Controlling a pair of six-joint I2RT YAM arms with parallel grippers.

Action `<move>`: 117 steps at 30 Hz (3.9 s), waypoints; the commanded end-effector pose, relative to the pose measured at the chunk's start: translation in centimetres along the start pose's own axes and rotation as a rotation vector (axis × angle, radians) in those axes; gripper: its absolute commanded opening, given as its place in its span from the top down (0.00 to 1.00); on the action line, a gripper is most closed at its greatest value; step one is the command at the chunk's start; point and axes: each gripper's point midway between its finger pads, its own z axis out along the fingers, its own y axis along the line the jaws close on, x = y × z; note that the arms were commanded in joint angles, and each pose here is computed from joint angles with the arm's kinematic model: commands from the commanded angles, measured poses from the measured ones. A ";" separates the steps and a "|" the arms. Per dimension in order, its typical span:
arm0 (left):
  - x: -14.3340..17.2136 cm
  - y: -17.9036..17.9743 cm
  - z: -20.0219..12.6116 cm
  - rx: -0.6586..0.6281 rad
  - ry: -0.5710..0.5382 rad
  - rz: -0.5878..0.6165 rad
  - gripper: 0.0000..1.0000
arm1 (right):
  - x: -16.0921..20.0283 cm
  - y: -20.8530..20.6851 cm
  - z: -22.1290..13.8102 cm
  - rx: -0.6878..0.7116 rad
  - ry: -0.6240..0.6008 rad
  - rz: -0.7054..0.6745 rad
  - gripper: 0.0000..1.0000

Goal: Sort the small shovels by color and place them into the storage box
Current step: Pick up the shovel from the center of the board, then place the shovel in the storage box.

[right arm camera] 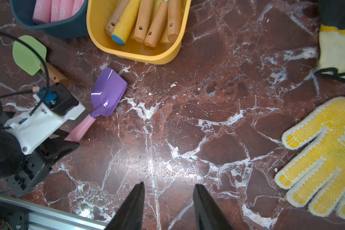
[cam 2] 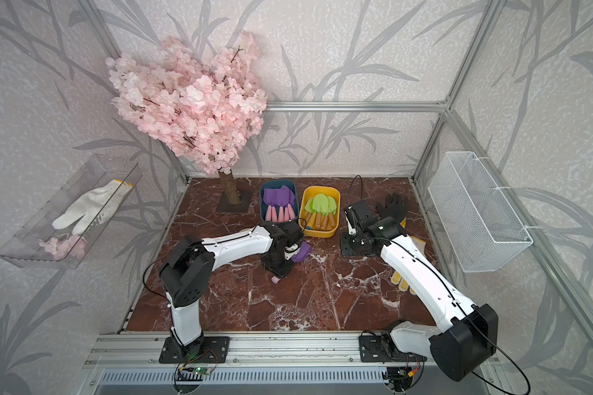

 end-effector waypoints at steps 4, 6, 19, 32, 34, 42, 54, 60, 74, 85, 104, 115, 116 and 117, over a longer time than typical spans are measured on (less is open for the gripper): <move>2.3 -1.1 -5.2 0.018 -0.107 -0.086 0.77 | -0.3 -0.2 -0.3 0.003 -0.019 0.001 0.55; 2.4 -0.8 -7.6 0.015 -0.165 -0.134 0.77 | -0.5 -0.3 -0.5 0.007 -0.027 0.000 0.55; -3.2 3.9 -20.9 -0.064 -0.450 -0.600 0.81 | -0.9 0.0 -1.0 -0.006 -0.045 0.012 0.55; -11.8 11.1 -17.8 -0.084 -0.383 -0.787 0.84 | -0.6 0.5 -1.7 -0.056 -0.055 0.028 0.55; -13.0 11.9 -16.8 -0.073 -0.363 -0.793 0.84 | -0.5 0.7 -1.8 -0.063 -0.052 0.028 0.55; -16.6 14.5 -13.7 -0.045 -0.330 -0.791 0.84 | 0.2 0.7 -1.0 -0.072 -0.029 0.030 0.55; -18.2 15.9 -9.7 -0.014 -0.276 -0.765 0.83 | 0.4 0.8 -0.2 -0.073 -0.008 0.024 0.55; -18.7 15.7 -7.8 0.001 -0.246 -0.752 0.82 | 0.5 0.8 0.1 -0.071 0.000 0.022 0.55; -18.5 16.6 -6.8 -0.004 -0.224 -0.775 0.82 | 0.8 0.2 0.5 -0.057 0.013 0.021 0.55; -17.8 17.0 -6.5 0.032 -0.189 -0.815 0.82 | 0.9 0.1 0.6 -0.053 0.019 0.023 0.55; -16.9 16.8 -4.7 0.060 -0.117 -0.814 0.82 | 1.1 0.0 0.7 -0.051 0.026 0.021 0.55; -15.7 17.5 -3.9 0.044 -0.068 -0.810 0.82 | 1.1 0.0 0.7 -0.049 0.028 0.023 0.55; -15.6 17.6 -3.9 0.043 -0.068 -0.811 0.81 | 1.1 0.0 0.8 -0.049 0.029 0.023 0.55; -15.6 17.5 -3.8 0.042 -0.066 -0.808 0.81 | 1.2 0.0 0.8 -0.049 0.029 0.023 0.55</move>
